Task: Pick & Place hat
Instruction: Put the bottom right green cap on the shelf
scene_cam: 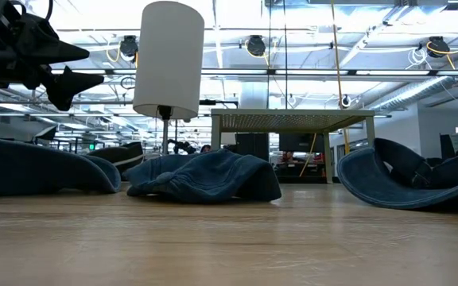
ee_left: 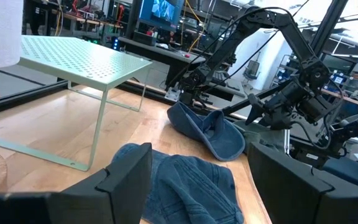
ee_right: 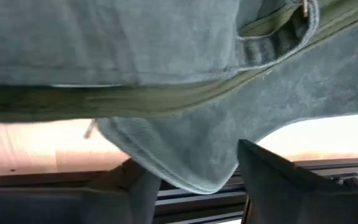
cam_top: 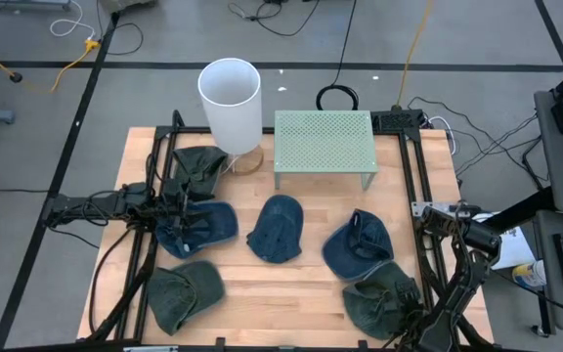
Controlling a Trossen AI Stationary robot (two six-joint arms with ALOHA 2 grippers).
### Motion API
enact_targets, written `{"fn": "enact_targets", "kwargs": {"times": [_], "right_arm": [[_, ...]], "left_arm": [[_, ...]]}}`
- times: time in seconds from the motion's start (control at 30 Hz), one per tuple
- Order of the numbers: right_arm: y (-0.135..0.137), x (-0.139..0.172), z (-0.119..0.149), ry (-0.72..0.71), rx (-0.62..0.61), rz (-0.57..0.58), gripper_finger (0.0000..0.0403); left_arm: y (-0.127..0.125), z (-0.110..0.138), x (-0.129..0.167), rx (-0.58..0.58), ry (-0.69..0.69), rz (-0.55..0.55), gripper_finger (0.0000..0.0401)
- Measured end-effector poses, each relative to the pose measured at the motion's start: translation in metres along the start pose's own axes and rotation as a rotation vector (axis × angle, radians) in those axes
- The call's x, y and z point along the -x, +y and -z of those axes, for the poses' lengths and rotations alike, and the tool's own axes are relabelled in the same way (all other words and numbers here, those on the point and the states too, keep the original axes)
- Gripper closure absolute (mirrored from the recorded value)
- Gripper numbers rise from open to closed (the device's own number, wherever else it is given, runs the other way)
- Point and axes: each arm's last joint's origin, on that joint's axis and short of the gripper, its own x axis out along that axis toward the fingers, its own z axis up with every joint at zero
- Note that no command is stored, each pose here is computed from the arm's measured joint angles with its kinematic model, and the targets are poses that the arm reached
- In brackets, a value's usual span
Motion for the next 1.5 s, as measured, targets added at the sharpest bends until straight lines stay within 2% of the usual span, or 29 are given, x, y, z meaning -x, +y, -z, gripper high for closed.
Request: {"fn": "enact_targets", "kwargs": {"times": [0.37,0.6,0.83,1.07,1.27,1.4,1.5], "right_arm": [[0.004,0.007,0.014,0.015,0.084,-0.064,0.0389],[-0.005,0.024,0.023,-0.031,0.085,-0.135,0.0394],[-0.039,0.067,0.052,-0.160,0.010,-0.318,0.0396],[-0.084,0.112,0.087,-0.397,-0.133,-0.607,0.0397],[-0.119,0.140,0.111,-0.718,-0.235,-0.768,0.0397],[-0.135,0.155,0.120,-0.956,-0.255,-0.793,0.0397],[-0.143,0.160,0.120,-1.102,-0.291,-0.735,0.0398]], "left_arm": [[0.000,0.000,0.000,0.000,0.000,0.000,0.0130],[0.000,0.000,0.000,0.000,0.000,0.000,0.0130],[0.000,0.000,0.000,0.000,0.000,0.000,0.0130],[0.000,0.000,0.000,0.000,0.000,0.000,0.0130],[0.000,0.000,0.000,0.000,0.000,0.000,0.0130],[0.000,0.000,0.000,0.000,0.000,0.000,0.0130],[0.000,0.000,0.000,0.000,0.000,0.000,0.0130]]}}
